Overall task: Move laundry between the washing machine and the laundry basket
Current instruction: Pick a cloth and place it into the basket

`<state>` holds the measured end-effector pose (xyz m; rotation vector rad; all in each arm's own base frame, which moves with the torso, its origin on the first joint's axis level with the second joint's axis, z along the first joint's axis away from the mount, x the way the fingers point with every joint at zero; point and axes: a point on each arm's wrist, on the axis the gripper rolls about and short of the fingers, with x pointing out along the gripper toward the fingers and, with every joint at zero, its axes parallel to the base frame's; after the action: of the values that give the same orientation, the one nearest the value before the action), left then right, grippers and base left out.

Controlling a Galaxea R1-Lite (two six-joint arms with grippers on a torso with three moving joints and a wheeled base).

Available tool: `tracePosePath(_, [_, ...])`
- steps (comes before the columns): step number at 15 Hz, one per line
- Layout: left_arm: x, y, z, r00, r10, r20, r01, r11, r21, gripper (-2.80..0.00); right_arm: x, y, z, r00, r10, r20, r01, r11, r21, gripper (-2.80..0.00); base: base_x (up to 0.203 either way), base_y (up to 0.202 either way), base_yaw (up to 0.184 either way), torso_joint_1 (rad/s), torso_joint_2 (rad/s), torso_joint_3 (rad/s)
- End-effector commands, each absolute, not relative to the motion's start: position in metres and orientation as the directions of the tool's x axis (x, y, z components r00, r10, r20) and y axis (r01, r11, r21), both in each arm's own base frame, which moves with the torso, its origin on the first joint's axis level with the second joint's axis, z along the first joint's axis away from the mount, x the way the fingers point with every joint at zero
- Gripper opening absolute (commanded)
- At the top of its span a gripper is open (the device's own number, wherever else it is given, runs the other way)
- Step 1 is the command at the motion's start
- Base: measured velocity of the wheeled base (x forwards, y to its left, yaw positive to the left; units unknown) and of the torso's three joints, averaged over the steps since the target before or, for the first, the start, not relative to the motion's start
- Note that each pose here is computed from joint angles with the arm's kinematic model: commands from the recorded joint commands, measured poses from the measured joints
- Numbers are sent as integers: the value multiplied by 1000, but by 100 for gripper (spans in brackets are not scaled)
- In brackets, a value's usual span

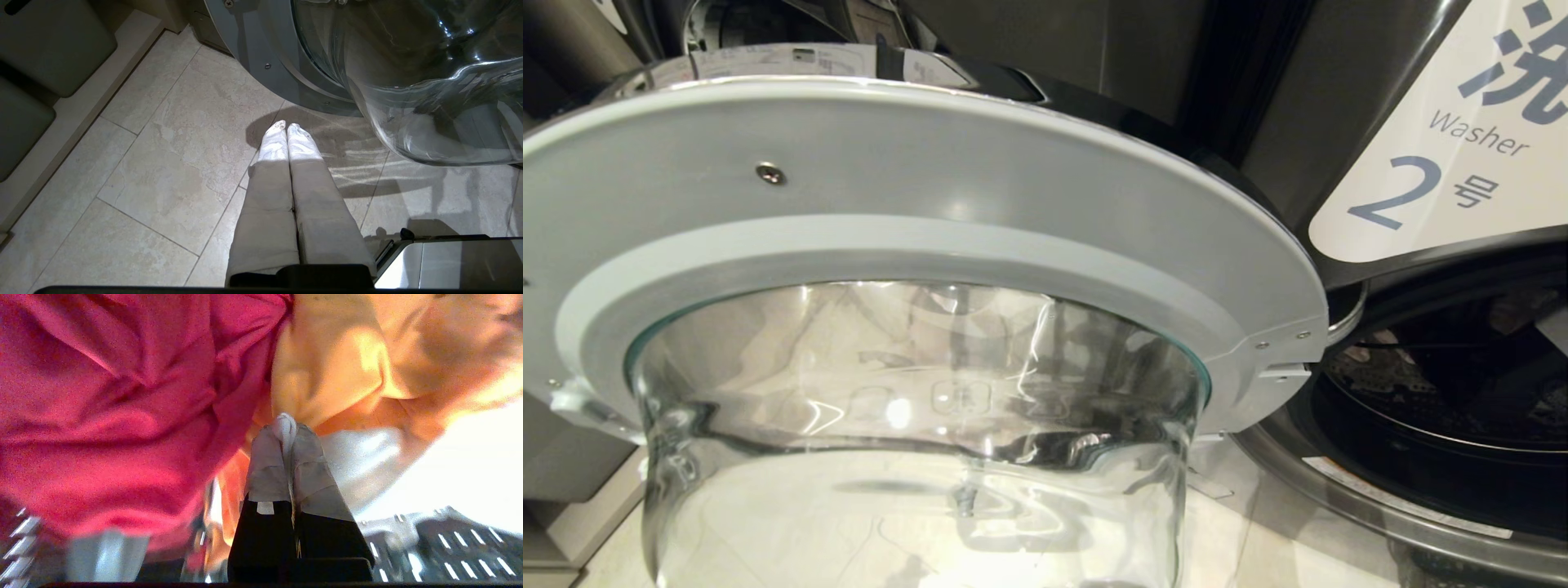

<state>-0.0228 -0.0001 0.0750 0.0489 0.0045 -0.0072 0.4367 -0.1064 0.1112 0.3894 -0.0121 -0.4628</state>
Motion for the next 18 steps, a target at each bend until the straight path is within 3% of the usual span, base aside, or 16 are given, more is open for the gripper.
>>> tracePosePath(1, [-23, 0, 75, 1000, -8, -6, 8, 999, 49, -280, 403, -97, 132, 899, -435, -57, 423, 824, 376, -280, 0, 0, 0, 0, 0, 0])
tracePosePath(8, [-23, 0, 75, 1000, -8, -6, 8, 999, 49, -280, 306, -70, 128, 904, -417, -95, 422, 830, 366, -280, 0, 0, 0, 0, 0, 0])
tracePosePath(18, [-23, 0, 75, 1000, -8, -6, 8, 999, 49, -280, 191, -44, 147, 923, -383, -42, 372, 858, 355, -280, 0, 0, 0, 0, 0, 0])
